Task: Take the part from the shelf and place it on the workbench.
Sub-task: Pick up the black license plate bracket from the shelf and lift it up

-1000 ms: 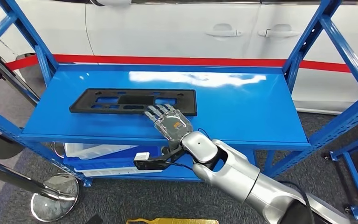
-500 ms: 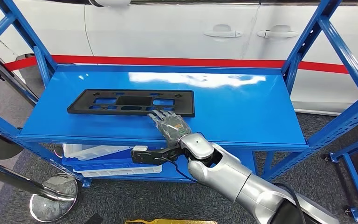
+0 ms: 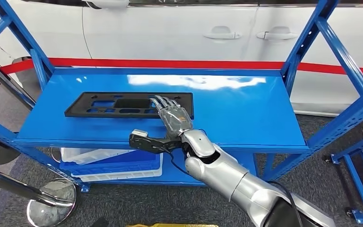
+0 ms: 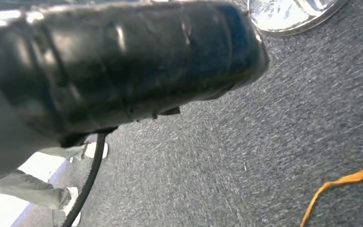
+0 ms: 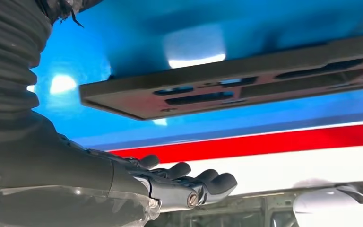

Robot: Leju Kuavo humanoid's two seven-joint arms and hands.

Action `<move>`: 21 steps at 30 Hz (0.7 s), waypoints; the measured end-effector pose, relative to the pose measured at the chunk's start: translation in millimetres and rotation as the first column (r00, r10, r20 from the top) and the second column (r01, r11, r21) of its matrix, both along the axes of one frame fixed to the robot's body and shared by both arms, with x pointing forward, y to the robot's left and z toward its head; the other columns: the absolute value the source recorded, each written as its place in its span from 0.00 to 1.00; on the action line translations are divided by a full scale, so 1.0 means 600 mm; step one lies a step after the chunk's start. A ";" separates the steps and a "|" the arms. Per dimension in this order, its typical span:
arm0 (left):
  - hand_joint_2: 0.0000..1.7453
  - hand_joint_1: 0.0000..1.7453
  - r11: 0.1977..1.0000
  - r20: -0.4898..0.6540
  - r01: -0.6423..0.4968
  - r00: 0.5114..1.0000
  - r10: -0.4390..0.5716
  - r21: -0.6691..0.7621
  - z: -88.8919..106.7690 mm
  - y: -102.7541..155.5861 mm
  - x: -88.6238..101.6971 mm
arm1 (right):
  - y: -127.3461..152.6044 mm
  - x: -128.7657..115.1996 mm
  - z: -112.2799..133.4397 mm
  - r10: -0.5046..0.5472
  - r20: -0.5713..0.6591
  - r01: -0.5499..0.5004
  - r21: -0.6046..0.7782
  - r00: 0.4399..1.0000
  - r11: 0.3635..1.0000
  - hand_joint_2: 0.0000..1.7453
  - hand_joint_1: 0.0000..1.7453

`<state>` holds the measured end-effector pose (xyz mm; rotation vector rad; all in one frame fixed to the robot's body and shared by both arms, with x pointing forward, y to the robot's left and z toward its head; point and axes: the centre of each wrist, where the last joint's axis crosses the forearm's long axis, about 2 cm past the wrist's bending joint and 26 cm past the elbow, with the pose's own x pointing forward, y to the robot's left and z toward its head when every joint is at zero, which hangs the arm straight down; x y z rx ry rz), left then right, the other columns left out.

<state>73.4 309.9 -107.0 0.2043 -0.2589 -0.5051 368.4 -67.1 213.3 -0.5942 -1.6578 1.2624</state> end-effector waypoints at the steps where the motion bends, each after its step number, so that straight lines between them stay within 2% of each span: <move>1: 0.00 0.00 1.000 0.000 0.002 1.000 -0.002 -0.001 0.000 -0.001 -0.001 | -0.001 0.000 -0.001 -0.003 0.008 0.003 0.000 1.000 1.000 1.00 0.00; 9: 0.00 0.00 1.000 0.010 0.007 1.000 -0.007 -0.007 -0.001 -0.009 -0.003 | -0.005 0.000 -0.010 -0.017 0.037 0.018 -0.030 0.999 0.999 1.00 0.00; 13: 0.00 0.00 1.000 0.015 0.010 1.000 -0.010 -0.009 -0.001 -0.011 -0.003 | -0.005 0.001 -0.010 -0.018 0.053 0.021 -0.042 0.998 0.999 0.00 0.00; 21: 0.00 0.00 1.000 0.027 0.024 0.999 -0.024 -0.017 0.000 -0.016 -0.001 | -0.007 0.000 -0.014 -0.028 0.071 0.034 -0.084 0.997 0.996 0.00 0.00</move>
